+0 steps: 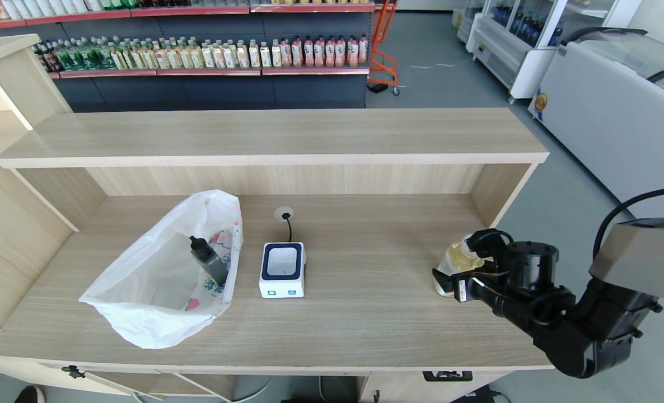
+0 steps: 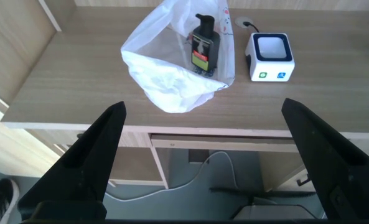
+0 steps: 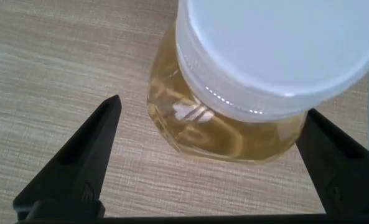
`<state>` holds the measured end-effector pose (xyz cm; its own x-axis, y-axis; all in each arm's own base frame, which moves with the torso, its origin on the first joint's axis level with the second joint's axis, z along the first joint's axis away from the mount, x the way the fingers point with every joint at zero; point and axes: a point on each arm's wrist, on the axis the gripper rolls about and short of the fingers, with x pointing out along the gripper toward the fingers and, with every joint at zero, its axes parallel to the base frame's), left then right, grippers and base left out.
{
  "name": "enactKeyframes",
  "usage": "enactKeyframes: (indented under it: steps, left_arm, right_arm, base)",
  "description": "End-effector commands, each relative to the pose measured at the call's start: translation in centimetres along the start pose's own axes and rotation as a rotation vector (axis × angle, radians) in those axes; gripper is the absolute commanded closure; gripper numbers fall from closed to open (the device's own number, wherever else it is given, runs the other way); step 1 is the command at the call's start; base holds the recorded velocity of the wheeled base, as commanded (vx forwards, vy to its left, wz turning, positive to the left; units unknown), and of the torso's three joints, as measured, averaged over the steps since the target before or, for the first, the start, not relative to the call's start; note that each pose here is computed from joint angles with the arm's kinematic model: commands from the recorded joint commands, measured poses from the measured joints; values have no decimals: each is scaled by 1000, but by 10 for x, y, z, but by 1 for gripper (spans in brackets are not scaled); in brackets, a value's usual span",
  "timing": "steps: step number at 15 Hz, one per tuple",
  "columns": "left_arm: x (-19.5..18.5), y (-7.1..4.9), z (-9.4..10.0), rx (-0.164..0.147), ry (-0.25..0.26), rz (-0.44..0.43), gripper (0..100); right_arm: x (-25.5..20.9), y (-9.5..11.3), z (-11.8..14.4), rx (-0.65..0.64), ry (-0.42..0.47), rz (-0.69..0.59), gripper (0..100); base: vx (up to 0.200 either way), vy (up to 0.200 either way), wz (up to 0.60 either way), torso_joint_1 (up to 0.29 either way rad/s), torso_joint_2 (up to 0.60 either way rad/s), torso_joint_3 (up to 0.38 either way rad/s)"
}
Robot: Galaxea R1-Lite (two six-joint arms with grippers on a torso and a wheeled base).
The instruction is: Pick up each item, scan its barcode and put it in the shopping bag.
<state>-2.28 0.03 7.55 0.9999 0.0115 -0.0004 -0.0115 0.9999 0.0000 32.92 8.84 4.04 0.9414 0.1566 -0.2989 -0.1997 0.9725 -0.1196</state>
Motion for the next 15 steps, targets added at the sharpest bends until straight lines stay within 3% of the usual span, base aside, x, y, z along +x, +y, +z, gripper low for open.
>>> enactKeyframes:
  steps: [1,6,7,15]
  left_arm:
    - [0,0,0,0,0,1,0]
    - [0,0,0,0,0,1,0]
    - [0,0,0,0,0,1,0]
    - [0,0,0,0,0,1,0]
  right_arm:
    - [9,2,-3,-1,3,6,0]
    - [30,7,-3,-2,-24,12,0]
    - [33,8,-3,-4,-29,14,100]
    - [46,15,8,-18,-87,31,100]
  base:
    - [0,0,0,0,0,0]
    - [0,0,0,0,0,0]
    - [0,0,0,0,0,0]
    - [0,0,0,0,0,0]
